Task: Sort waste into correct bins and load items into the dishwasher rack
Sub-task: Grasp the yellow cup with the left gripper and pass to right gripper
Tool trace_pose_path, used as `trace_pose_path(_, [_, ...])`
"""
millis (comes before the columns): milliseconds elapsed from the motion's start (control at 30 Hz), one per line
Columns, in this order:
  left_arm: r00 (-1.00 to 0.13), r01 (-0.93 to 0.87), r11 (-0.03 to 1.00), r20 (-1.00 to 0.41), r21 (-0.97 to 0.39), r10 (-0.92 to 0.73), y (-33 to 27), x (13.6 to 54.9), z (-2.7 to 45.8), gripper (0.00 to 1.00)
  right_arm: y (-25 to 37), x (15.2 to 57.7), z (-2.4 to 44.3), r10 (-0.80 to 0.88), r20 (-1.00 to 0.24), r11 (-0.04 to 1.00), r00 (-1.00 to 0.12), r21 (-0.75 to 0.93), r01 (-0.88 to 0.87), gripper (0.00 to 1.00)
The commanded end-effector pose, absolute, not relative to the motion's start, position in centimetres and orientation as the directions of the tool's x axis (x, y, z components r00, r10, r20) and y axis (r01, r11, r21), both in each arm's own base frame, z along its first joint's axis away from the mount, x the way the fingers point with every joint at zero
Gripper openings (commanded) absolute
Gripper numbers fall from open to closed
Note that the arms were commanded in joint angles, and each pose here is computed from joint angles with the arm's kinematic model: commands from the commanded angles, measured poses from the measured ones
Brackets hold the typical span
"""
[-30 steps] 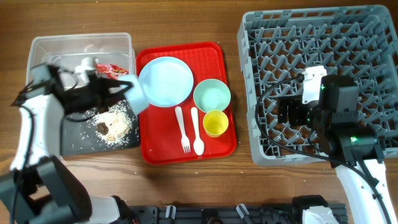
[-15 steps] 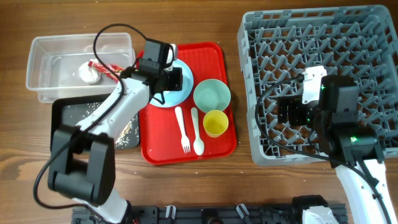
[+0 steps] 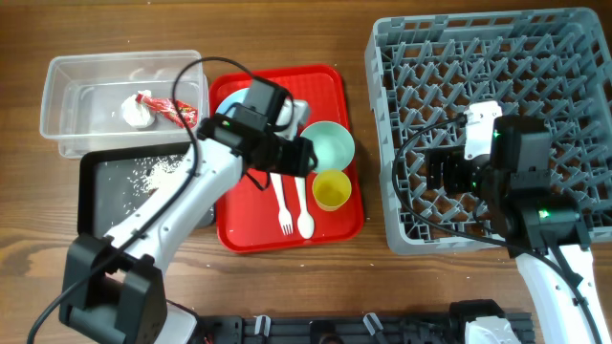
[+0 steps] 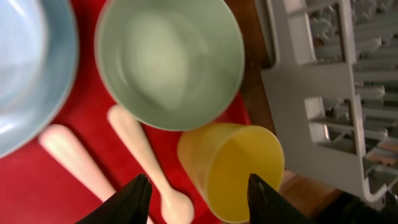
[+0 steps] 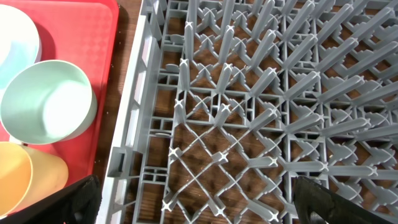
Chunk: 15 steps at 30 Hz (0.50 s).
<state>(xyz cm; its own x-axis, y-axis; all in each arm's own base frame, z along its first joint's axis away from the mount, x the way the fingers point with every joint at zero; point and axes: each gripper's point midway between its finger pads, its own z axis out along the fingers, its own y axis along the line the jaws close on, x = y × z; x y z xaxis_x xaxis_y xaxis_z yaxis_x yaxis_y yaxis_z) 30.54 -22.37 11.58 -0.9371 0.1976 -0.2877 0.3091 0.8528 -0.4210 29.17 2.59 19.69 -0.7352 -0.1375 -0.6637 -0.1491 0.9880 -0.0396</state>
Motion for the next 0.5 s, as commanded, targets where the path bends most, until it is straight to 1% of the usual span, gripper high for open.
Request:
trace_pose_path(0, [-0.927, 0.363, 0.872, -0.221, -0.329, 0.303, -24.1, 28.3, 7.9, 0.49, 2.9, 29.5, 20.7, -0.126, -0.682, 0.989, -0.720, -0.026, -0.149, 1.00])
trace_pose_path(33, [-0.923, 0.380, 0.882, -0.186, -0.279, 0.338, -24.4, 27.7, 6.0, 0.48, 2.9, 29.5, 20.6, -0.127, -0.680, 0.989, -0.722, -0.026, -0.149, 1.00])
trace_pose_path(100, [-0.923, 0.384, 0.885, -0.131, -0.264, 0.362, -24.8, 27.0, 4.0, 0.43, 2.9, 29.5, 20.6, -0.127, -0.679, 0.989, -0.723, -0.026, -0.148, 1.00])
trace_pose_path(133, [-0.925, 0.381, 0.887, -0.115, -0.260, 0.363, -24.7, 26.8, 3.4, 0.36, 2.9, 29.4, 20.6, -0.127, -0.679, 0.988, -0.723, -0.026, -0.149, 1.00])
trace_pose_path(200, [-0.929, 0.371, 0.893, -0.093, -0.254, 0.359, -24.5, 26.8, 2.6, 0.06, 2.9, 29.4, 20.6, -0.127, -0.678, 0.989, -0.724, -0.026, -0.149, 1.00])
trace_pose_path(267, [-0.932, 0.362, 0.896, -0.111, -0.256, 0.345, -24.2, 27.3, 3.3, 0.04, 2.9, 29.4, 20.6, -0.127, -0.678, 0.989, -0.724, -0.026, -0.149, 1.00])
trace_pose_path(367, [-0.957, 0.287, 0.915, -0.132, -0.283, 0.260, -23.0, 28.0, 5.6, 0.04, 2.7, 29.5, 20.6, -0.127, -0.680, 0.989, -0.722, -0.033, -0.143, 1.00])
trace_pose_path(400, [-0.959, 0.277, 0.902, -0.152, -0.330, 0.239, -23.0, 28.1, 7.2, 0.04, 2.8, 29.8, 20.9, -0.125, -0.692, 0.989, -0.711, -0.033, -0.142, 1.00])
trace_pose_path(467, [-0.956, 0.272, 0.826, -0.238, -0.493, 0.172, -23.3, 29.3, 11.9, 0.04, 3.1, 31.2, 22.4, -0.034, -0.749, 0.995, -0.662, 0.037, -0.093, 1.00])
